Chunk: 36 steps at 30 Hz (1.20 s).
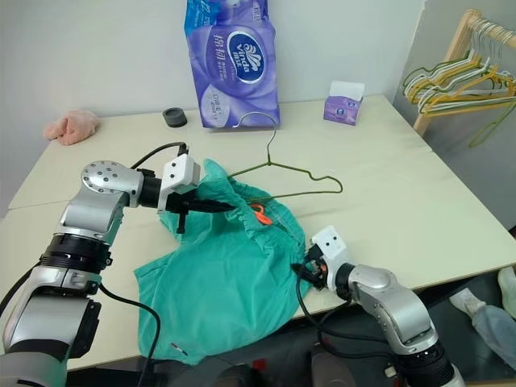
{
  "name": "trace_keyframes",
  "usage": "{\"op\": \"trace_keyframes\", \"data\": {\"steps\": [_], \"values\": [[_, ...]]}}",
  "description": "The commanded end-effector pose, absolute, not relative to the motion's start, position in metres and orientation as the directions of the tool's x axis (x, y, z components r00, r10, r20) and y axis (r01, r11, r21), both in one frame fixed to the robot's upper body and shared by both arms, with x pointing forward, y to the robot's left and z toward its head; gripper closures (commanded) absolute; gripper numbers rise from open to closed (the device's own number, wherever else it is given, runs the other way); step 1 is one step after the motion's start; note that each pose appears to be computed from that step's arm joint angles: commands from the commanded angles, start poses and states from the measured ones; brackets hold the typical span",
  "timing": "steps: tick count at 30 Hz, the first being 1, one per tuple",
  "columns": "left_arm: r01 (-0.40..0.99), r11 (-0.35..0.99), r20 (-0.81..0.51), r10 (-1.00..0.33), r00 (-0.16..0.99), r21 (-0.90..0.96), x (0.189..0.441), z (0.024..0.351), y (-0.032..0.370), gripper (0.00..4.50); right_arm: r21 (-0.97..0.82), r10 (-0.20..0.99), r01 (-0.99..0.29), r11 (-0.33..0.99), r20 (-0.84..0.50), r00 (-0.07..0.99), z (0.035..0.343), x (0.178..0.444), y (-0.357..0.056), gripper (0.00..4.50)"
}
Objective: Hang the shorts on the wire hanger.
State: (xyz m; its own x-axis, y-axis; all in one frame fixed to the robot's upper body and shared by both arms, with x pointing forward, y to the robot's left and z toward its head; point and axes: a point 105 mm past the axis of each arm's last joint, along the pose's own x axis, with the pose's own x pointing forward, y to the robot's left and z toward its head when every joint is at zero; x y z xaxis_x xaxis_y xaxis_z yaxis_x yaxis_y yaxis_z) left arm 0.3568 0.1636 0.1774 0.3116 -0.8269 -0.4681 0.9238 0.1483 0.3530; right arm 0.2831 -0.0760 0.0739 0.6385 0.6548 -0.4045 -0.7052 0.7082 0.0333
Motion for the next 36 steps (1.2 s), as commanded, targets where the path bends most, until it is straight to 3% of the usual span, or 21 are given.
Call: {"op": "trace_keyframes", "data": {"steps": [1,5,11,15,21,26,36], "values": [[0.895,0.183,-0.412,-0.837,0.359,0.407,0.357,0.197,0.169,4.50,0.012,0.654,-0.686,0.727,-0.314,0.688,0.094,0.294,-0.081,3.13],[0.897,0.206,-0.399,-0.840,0.367,0.392,0.351,0.201,0.177,4.50,0.083,0.686,-0.692,0.717,-0.258,0.680,0.107,0.297,-0.093,4.47],[0.937,0.177,-0.360,-0.889,0.283,0.300,0.329,0.219,0.177,4.50,0.197,0.712,-0.685,0.702,-0.237,0.661,0.122,0.305,-0.121,4.50],[0.965,0.123,-0.325,-0.925,0.196,0.232,0.308,0.240,0.173,4.50,0.384,0.802,-0.706,0.595,-0.224,0.554,0.132,0.295,-0.134,4.50],[0.978,0.021,-0.434,-0.894,0.111,0.208,0.288,0.232,0.177,4.50,0.485,0.788,-0.629,0.608,-0.273,0.551,0.130,0.299,-0.154,4.50],[0.966,-0.019,-0.523,-0.843,0.124,0.259,0.288,0.221,0.184,4.50,0.501,0.764,-0.590,0.634,-0.285,0.579,0.130,0.307,-0.160,4.50],[0.943,-0.014,-0.547,-0.817,0.182,0.334,0.300,0.226,0.192,4.50,0.526,0.767,-0.574,0.628,-0.294,0.570,0.128,0.301,-0.160,4.50]]}}
